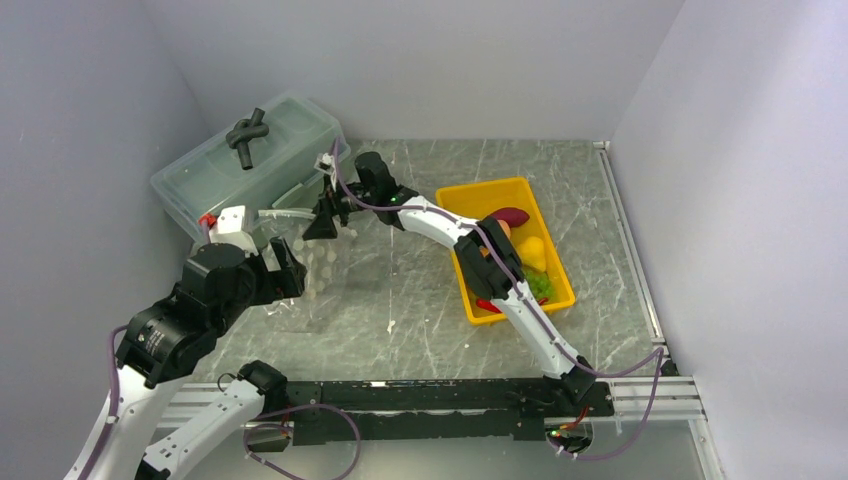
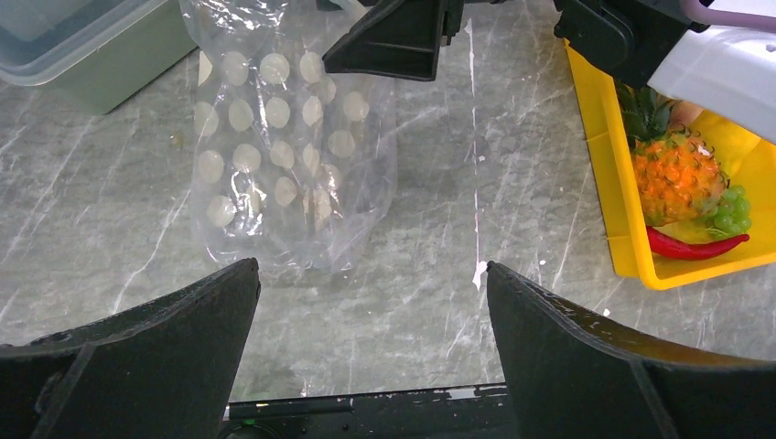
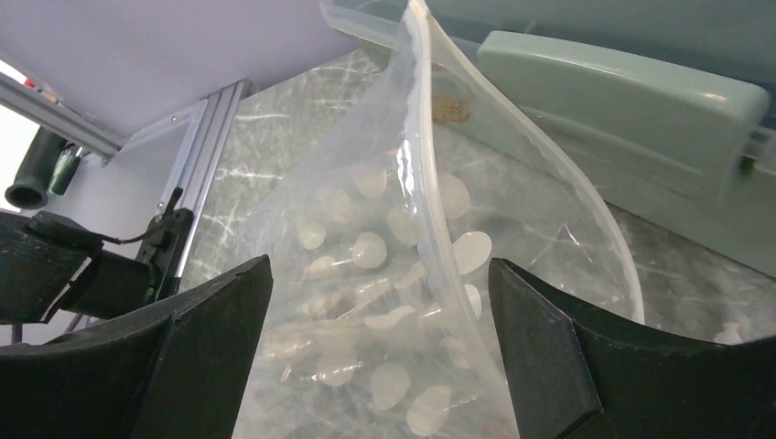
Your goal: Place the food in the zip-top bag and seal the zipper
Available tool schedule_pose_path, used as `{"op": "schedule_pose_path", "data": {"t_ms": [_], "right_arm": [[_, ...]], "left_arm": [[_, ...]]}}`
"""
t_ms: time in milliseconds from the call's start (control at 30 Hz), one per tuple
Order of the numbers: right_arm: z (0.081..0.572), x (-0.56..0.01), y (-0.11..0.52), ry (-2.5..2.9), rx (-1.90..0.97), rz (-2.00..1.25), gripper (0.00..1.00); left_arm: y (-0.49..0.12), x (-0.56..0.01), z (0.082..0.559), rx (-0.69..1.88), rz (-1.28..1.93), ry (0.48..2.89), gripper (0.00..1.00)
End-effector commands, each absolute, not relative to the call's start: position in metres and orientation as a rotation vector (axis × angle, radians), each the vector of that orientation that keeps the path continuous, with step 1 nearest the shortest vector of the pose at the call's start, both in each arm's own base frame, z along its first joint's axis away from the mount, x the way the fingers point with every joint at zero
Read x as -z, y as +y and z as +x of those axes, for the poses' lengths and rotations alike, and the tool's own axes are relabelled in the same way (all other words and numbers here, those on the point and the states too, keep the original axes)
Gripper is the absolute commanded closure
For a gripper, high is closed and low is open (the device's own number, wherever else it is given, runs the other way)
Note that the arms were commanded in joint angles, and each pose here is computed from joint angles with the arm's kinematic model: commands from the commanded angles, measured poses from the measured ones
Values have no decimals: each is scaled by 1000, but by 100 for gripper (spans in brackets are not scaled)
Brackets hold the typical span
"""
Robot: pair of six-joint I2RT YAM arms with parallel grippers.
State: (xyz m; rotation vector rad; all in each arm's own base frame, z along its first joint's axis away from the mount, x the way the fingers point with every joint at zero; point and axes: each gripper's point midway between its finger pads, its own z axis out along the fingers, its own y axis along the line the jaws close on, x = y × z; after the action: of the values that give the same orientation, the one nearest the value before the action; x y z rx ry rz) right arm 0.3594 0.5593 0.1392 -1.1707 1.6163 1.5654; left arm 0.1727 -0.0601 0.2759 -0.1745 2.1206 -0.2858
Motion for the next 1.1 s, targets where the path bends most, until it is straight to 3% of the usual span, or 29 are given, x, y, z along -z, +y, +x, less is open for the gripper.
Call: {"op": "schedule_pose_path", "data": {"t_ms": [0,233,400,567,767,1067], "right_arm": [[346,-167,560,1490,-1568,-1256,11],[340,-168,554,1491,-1564,-1271,35],[334,-174,549,1480,-1562,-1277,63],[327,-181,540,1473,-1537,-1289,75],[319,-192,529,1459,-1477,-1326,99],[291,-204,508,1394,-1356,-1460,100]], "left_arm": [[-64,-284,175,316,-179,2093,0],[-62,-285,174,314,-182,2089,0],[-63,-283,175,318,-182,2091,0],[-66,-283,177,325,-179,2094,0],[-67,-282,180,331,-194,2086,0],[-60,-279,186,282,-268,2082,0]]}}
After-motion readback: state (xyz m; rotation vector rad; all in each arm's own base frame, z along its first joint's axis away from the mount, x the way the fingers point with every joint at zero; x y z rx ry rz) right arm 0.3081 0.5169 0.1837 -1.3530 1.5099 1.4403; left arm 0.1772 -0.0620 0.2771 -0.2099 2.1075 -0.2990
